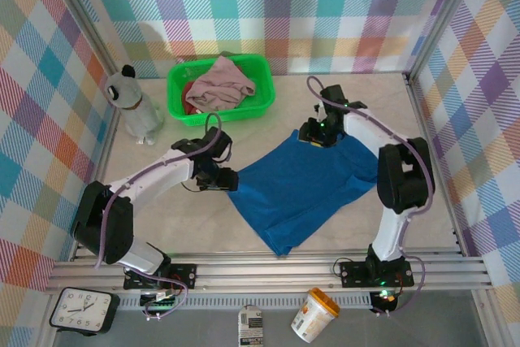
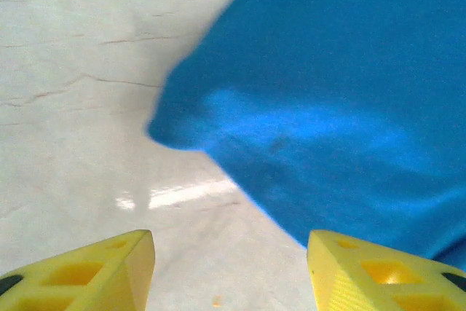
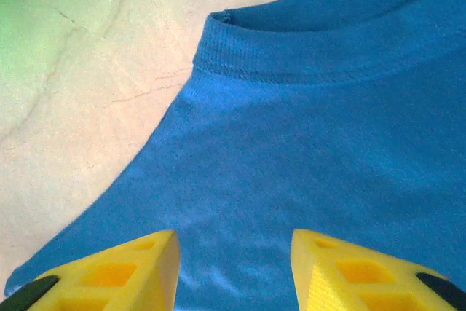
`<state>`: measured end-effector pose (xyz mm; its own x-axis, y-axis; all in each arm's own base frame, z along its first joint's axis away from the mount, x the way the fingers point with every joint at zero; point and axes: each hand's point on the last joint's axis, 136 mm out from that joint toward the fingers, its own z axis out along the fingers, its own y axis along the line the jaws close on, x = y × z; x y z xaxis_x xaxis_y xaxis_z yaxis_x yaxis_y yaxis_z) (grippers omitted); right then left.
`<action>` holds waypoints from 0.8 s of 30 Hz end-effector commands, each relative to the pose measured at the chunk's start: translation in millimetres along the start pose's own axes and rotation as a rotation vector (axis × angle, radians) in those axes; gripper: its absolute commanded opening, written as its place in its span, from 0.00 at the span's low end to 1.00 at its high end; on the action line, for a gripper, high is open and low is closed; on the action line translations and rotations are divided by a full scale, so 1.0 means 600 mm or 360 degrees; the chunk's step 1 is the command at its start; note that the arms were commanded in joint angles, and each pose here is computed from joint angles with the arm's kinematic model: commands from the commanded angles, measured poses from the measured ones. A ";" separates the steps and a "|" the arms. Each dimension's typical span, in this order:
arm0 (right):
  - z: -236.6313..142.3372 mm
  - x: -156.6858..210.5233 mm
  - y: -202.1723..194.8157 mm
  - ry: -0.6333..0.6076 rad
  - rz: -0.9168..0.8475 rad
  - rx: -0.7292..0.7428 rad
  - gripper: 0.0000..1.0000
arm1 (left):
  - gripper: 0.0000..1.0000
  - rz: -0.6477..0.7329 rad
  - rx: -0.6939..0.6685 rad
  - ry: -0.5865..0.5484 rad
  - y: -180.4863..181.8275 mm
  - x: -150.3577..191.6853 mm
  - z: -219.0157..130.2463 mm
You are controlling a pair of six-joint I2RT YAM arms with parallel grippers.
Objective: Fold and stack the tank tops
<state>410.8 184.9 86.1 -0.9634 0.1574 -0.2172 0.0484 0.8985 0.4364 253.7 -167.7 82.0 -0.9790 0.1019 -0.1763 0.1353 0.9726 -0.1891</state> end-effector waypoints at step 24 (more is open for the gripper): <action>0.149 -0.093 0.013 -0.0017 0.0055 0.0167 0.38 | 0.40 0.0041 0.0219 0.0050 0.021 -0.053 0.077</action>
<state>489.7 217.5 30.2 -0.9504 0.2157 -0.2239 0.1172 0.9156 0.3846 291.2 -166.5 42.6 -0.9793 0.1220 -0.1618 0.1664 0.9397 -0.2987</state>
